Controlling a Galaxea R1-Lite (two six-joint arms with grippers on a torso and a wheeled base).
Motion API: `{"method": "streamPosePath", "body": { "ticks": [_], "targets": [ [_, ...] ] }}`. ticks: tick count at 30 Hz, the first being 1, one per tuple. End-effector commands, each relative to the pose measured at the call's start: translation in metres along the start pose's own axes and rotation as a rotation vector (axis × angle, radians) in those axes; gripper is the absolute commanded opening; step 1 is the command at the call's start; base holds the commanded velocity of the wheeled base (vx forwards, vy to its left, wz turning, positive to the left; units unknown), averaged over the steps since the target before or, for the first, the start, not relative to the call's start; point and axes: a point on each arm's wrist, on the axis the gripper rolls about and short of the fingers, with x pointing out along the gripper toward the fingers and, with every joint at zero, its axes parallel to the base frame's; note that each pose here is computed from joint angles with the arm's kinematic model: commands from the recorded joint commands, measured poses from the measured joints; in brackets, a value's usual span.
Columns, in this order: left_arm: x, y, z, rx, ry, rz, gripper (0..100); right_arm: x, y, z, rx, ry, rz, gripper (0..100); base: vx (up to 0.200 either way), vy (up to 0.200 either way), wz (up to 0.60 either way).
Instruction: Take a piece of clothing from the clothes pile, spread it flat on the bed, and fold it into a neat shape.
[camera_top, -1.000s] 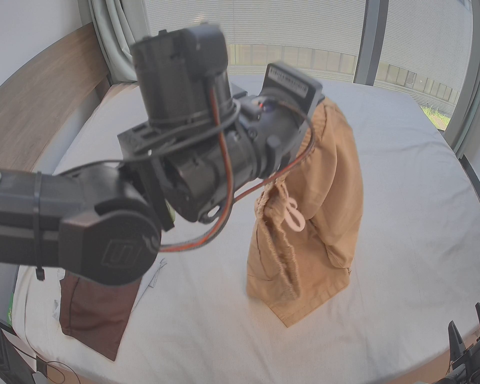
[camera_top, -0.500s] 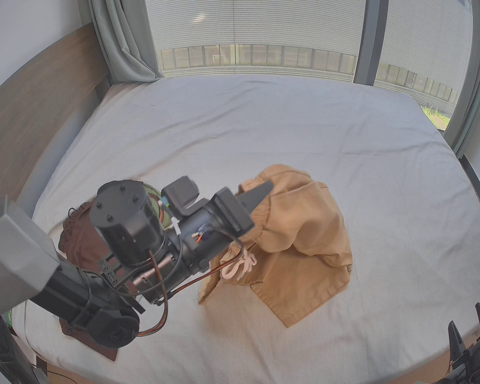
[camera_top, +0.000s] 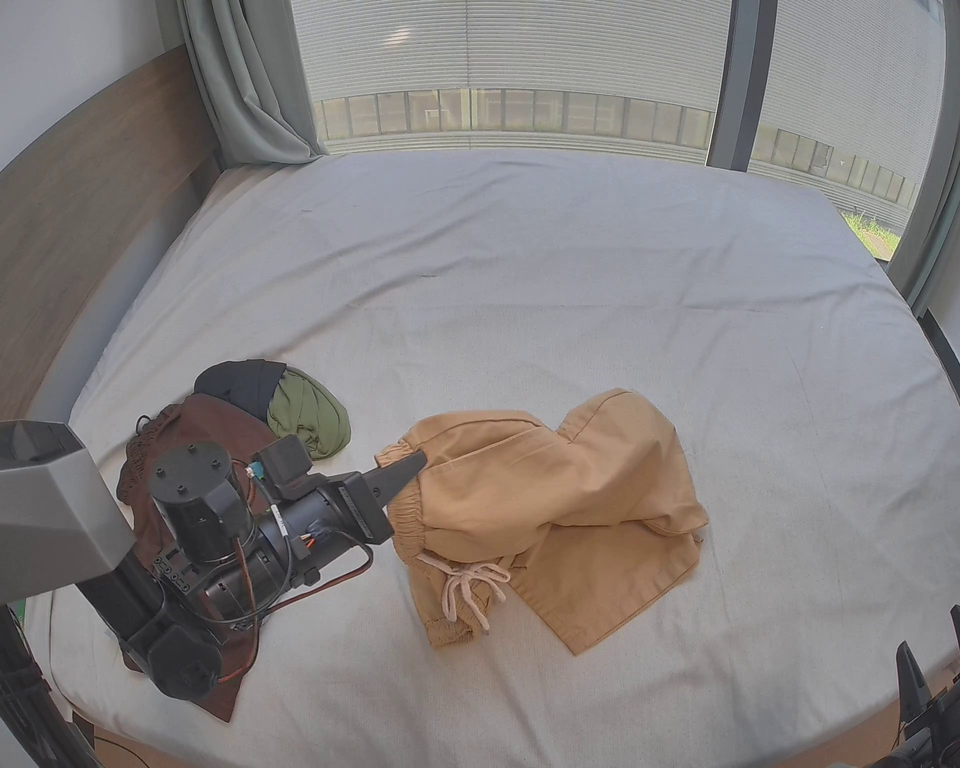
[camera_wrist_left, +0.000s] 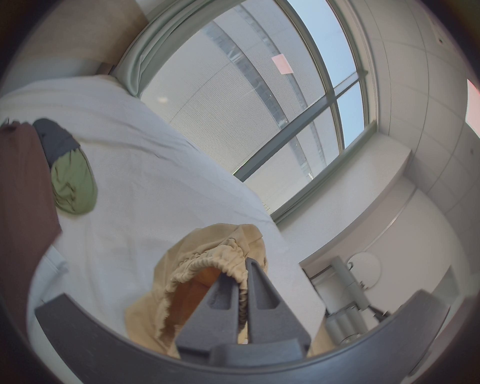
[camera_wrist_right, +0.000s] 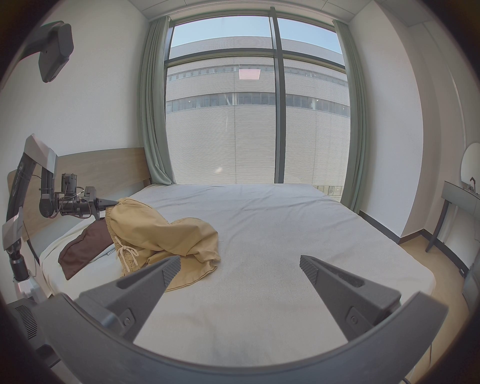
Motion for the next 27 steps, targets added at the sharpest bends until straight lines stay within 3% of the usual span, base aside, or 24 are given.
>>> {"method": "streamPosePath", "body": {
  "ticks": [1,6,8,10,12,27],
  "targets": [
    [-0.008,0.027,0.0,0.075,0.025,0.079,0,0.001,0.0,-0.005,0.0,0.012,0.001,100,0.0,0.0,0.0],
    [-0.015,0.057,0.001,0.287,0.074,0.115,0,0.001,0.0,-0.005,0.0,0.012,0.001,100,0.0,0.0,0.0],
    [-0.016,0.061,0.001,0.319,0.082,0.117,0,0.001,0.0,-0.005,0.0,0.012,0.001,100,0.0,0.0,0.0],
    [-0.018,0.075,0.001,0.431,0.111,0.105,0,0.001,0.0,-0.005,0.0,0.012,0.001,100,0.0,0.0,0.0],
    [-0.017,0.08,0.002,0.482,0.126,0.071,0,0.001,0.0,-0.005,0.0,0.012,0.001,100,0.0,0.0,0.0],
    [-0.008,0.091,0.02,0.524,0.074,0.023,0,0.001,0.0,-0.005,0.0,0.012,0.0,100,0.0,0.0,0.0]
  ]
}}
